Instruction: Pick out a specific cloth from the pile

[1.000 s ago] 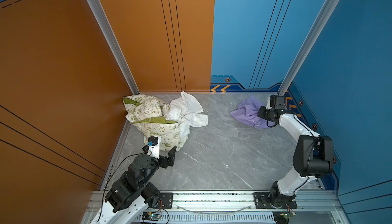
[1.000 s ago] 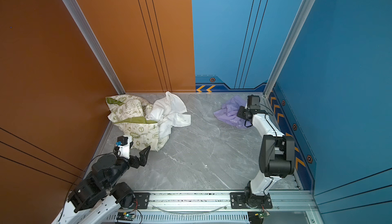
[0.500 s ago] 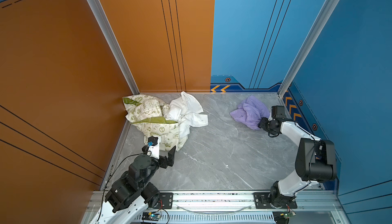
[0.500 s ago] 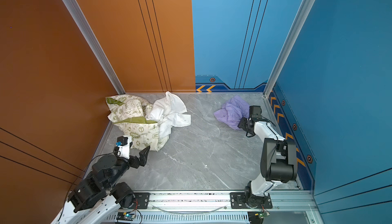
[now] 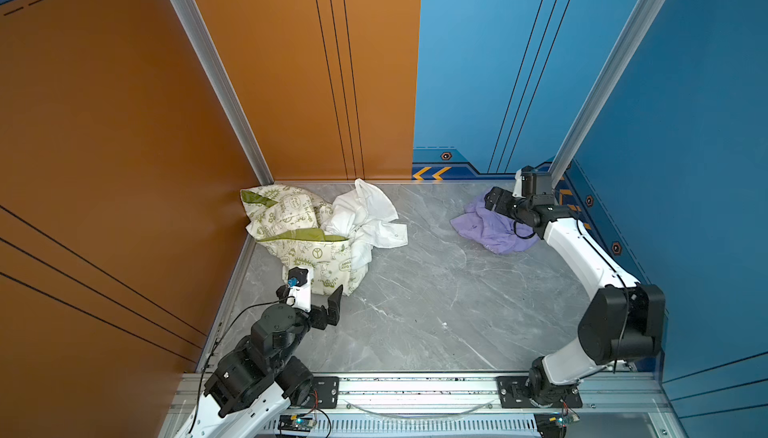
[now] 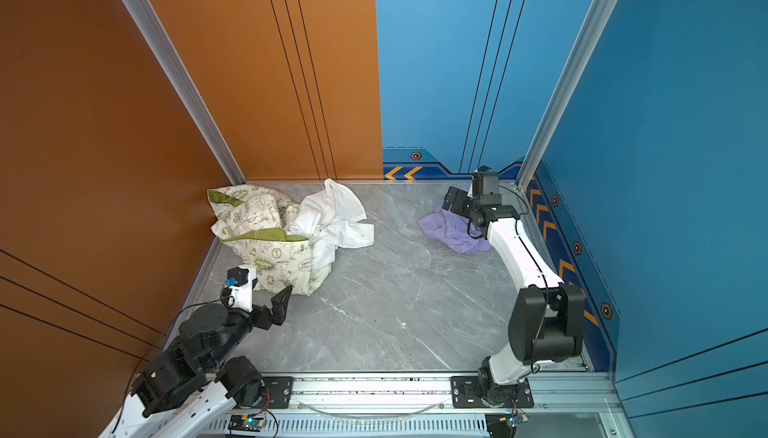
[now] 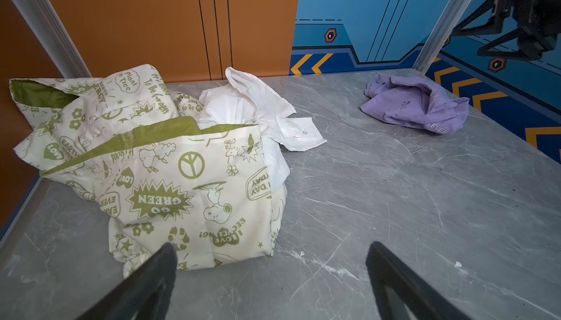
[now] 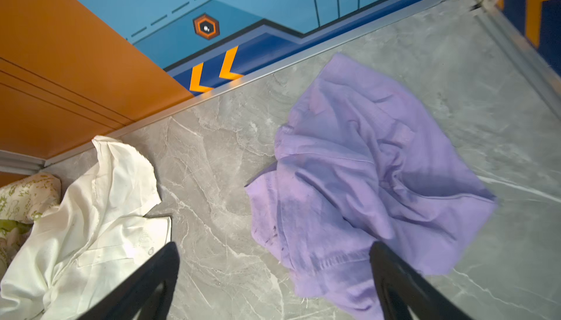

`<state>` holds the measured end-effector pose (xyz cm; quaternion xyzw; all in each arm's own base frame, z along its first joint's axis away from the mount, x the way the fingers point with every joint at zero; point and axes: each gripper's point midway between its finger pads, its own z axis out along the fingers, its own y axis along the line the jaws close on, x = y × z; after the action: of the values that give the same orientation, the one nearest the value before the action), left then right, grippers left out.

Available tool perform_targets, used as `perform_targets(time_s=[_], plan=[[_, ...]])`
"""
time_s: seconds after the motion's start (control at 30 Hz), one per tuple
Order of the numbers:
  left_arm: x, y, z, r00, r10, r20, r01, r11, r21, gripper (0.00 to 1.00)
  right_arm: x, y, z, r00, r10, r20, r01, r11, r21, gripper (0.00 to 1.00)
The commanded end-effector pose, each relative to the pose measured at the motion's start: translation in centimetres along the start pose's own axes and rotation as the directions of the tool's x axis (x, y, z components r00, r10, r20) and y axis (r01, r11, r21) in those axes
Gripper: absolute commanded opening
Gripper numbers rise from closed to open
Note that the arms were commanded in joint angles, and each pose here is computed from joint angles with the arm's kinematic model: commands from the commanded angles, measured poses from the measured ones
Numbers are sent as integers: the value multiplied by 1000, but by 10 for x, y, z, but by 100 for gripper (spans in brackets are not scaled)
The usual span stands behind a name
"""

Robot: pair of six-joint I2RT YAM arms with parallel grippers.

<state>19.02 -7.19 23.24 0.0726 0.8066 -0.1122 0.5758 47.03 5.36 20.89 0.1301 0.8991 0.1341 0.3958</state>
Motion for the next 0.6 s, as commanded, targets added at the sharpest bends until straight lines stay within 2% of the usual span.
perform_targets(time_s=[0.0, 0.23, 0.57], plan=[[1, 4, -3, 1000, 2, 5, -2, 1000, -16, 98, 41, -3, 28, 984, -33, -176, 35, 999, 7, 99], [0, 4, -3, 1000, 1, 8, -1, 1000, -17, 98, 91, -25, 63, 947, -13, -321, 32, 998, 53, 100], [1, 4, -3, 1000, 0, 6, 0, 1000, -16, 98, 151, -69, 75, 882, 80, -465, -29, 993, 114, 99]])
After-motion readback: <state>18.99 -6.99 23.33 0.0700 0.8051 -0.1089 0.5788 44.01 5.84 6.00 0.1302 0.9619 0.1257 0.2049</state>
